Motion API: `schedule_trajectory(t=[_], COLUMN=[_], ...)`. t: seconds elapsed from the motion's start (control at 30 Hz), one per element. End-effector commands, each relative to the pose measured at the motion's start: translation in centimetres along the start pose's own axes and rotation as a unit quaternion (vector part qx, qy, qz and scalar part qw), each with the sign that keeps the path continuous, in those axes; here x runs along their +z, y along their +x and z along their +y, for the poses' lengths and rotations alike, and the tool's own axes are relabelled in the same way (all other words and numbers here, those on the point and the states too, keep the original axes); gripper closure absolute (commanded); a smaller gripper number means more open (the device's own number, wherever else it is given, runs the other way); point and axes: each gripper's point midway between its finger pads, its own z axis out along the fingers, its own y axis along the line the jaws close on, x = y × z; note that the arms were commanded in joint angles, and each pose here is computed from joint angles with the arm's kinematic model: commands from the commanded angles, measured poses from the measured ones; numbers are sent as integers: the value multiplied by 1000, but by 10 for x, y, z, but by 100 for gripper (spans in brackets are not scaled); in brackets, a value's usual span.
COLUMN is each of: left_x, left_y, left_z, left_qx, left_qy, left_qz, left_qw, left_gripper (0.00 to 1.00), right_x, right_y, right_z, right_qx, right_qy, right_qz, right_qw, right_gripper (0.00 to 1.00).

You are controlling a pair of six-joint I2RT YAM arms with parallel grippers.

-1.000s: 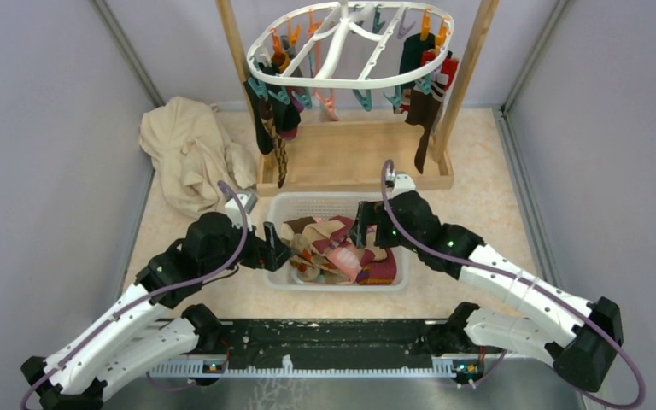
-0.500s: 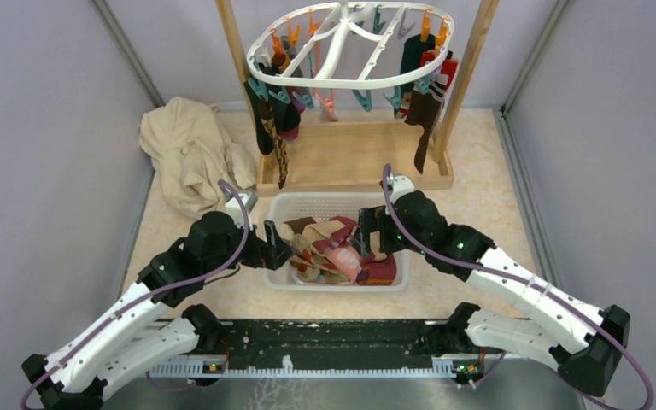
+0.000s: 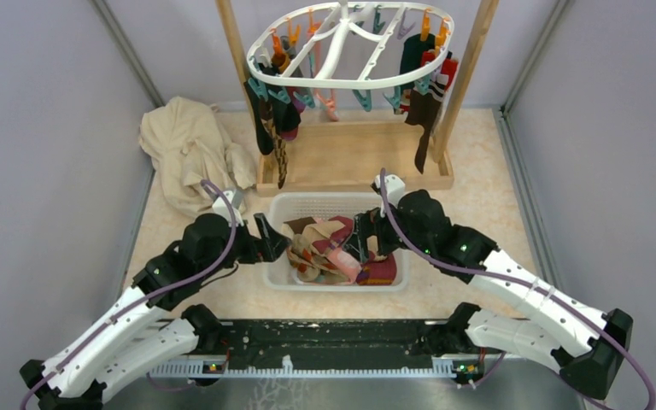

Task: Remove the socks clipped to the hanger
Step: Place the sock in the bin.

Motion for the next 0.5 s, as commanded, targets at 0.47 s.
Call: schedule_trajectory(t=[0.47], left_x=[25], left_y=[-5], left_z=[-4], left_qx=[-52], left_qy=[13], left_qz=[-37], left_qw=[998], left_gripper=[1], right_x=[-12], right_y=[4], right_z=[13], right_qx=[-37], right_qy=[-40], right_qz=[-2], right_qw=[999], right_gripper=[1])
